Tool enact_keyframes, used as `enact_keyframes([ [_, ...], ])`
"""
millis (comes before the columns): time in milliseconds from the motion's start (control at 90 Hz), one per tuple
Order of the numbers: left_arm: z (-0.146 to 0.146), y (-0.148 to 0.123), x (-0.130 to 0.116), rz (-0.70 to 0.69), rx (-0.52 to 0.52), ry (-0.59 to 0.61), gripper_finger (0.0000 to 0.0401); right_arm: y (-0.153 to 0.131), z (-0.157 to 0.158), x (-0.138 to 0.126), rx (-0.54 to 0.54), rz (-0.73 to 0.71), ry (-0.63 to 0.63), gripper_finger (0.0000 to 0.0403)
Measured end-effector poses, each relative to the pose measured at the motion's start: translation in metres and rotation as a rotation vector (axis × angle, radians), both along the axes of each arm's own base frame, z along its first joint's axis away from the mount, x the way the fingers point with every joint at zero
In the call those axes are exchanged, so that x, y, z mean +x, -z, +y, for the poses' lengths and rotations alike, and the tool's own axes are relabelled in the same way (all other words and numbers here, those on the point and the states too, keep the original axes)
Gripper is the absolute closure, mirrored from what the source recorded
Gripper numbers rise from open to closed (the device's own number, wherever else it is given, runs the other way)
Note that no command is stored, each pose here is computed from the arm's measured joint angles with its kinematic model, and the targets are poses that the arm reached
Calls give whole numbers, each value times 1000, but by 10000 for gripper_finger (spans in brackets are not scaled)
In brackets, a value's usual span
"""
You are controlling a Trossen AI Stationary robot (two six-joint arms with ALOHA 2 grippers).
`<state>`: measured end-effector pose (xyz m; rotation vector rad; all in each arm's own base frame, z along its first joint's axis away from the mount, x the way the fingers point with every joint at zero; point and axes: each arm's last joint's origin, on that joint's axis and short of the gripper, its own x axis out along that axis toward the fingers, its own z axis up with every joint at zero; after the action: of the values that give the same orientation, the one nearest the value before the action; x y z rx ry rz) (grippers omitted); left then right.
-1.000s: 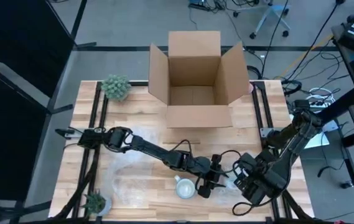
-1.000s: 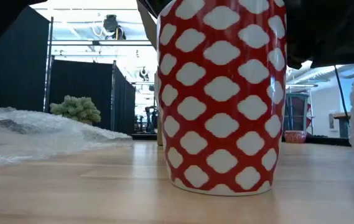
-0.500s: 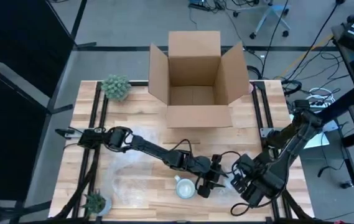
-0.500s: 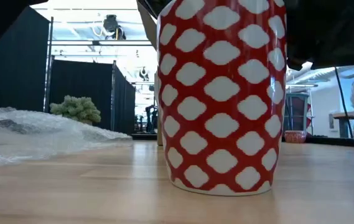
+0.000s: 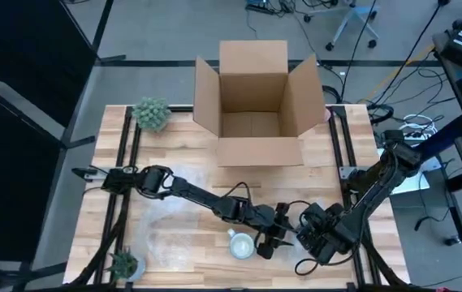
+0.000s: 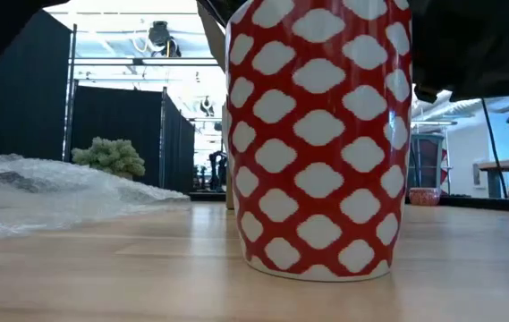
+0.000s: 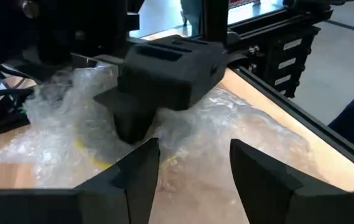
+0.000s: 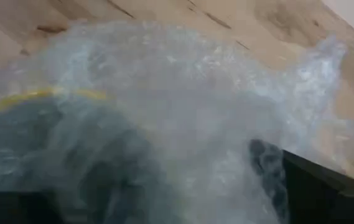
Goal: Wrap mug
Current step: Wrap the yellow mug with the bubble wrap
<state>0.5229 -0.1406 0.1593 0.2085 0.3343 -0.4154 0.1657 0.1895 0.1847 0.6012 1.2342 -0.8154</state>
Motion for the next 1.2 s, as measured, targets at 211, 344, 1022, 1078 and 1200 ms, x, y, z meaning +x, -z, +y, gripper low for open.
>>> enact_keyframes([
  [211, 3, -15, -7, 51, 28, -34, 221, 12, 0, 0, 31, -43, -5, 110],
  [344, 9, -30, -9, 41, 42, -73, 221, 14, 0, 1, 22, -68, 6, 110],
  [1022, 14, -37, -11, 56, 49, -90, 221, 6, -3, 5, 54, -147, 59, 110],
  [1078, 13, -35, -10, 53, 47, -90, 221, 2, -3, 5, 63, -151, 37, 110],
  [1200, 15, -30, -9, 64, 49, -95, 221, -11, -4, 4, 89, -172, -14, 110],
])
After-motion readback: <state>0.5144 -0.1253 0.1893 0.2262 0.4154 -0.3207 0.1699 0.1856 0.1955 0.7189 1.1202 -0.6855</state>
